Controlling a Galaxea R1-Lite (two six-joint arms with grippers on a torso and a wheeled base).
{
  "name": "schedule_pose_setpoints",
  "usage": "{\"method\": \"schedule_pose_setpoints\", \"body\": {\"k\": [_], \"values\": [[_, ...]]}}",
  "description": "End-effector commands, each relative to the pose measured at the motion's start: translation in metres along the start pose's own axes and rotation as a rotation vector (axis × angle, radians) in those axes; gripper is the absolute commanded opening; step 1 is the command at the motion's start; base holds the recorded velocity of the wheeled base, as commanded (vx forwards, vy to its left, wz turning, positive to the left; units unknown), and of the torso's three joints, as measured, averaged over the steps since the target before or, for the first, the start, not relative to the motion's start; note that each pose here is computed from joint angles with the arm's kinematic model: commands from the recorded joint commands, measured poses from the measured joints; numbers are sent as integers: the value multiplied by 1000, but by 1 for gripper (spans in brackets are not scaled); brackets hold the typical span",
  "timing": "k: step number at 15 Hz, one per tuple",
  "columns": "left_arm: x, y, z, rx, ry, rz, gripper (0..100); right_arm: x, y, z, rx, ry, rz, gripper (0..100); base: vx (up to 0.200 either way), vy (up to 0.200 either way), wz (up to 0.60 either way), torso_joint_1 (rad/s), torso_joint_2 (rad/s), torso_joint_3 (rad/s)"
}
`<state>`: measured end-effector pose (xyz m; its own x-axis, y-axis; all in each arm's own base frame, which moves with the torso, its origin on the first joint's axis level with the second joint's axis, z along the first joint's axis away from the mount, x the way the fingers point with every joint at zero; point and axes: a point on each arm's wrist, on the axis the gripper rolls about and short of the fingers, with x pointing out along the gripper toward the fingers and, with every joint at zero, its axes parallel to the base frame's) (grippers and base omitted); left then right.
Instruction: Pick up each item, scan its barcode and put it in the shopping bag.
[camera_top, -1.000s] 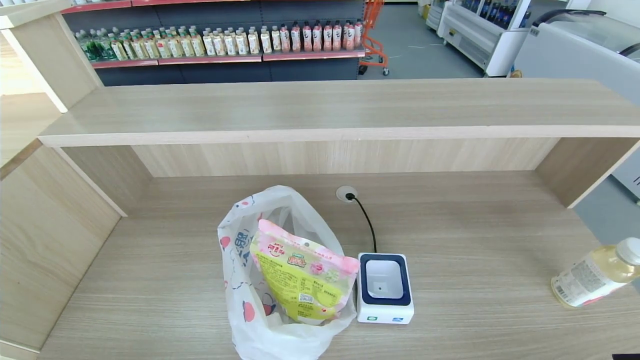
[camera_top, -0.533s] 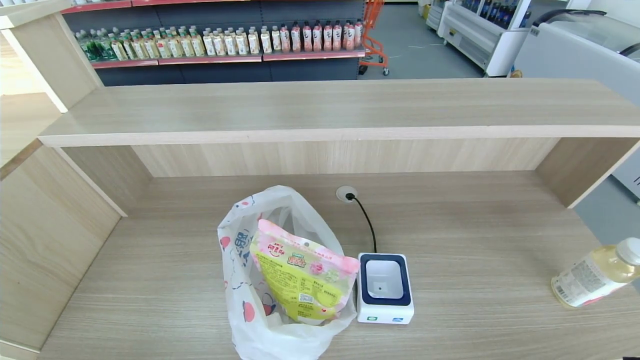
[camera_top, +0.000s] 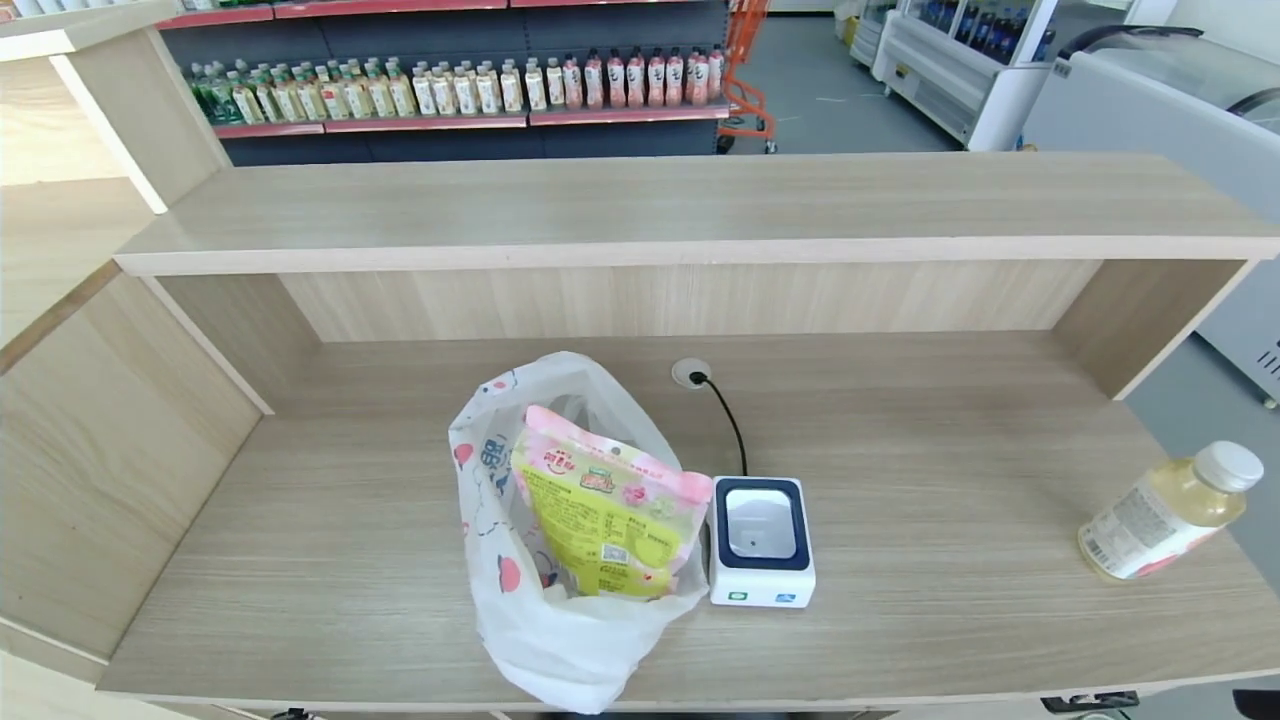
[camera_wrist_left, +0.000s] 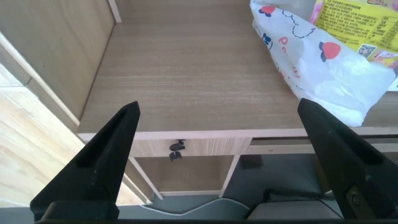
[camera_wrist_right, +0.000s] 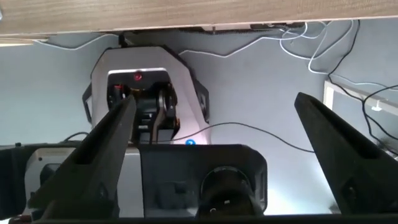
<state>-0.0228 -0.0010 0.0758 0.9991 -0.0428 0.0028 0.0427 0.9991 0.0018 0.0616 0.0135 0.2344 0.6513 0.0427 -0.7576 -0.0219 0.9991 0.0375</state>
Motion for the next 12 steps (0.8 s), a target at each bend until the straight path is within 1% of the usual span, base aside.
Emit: {"method": "schedule_pose_setpoints", "body": {"k": [1,2,4,5,8,10,12], "values": [[0,0,0,0,1,0,100,10,-1,8,30,11,-34,100,-200,0,0,-7,-12,7],[0,0,0,0,1,0,100,12,-2,11,34,7,-49,100,-200,0,0,-12,-7,2],[0,0,0,1,1,0,100,16,-5,16,34,-6,-75,100,0,0,0,0,0,0],[0,0,0,1,1,0,100,22,-9,22,43,-29,-103,100,0,0,0,0,0,0],[0,0,0,4,1,0,100,39,-21,28,40,-87,-149,100,0,-200,0,-1,-1,4],[0,0,0,3,1,0,100,44,-29,25,20,-118,-159,100,0,-200,0,5,10,2],[0,0,0,1,1,0,100,44,-31,19,9,-127,-144,100,0,-200,0,2,0,5]]}}
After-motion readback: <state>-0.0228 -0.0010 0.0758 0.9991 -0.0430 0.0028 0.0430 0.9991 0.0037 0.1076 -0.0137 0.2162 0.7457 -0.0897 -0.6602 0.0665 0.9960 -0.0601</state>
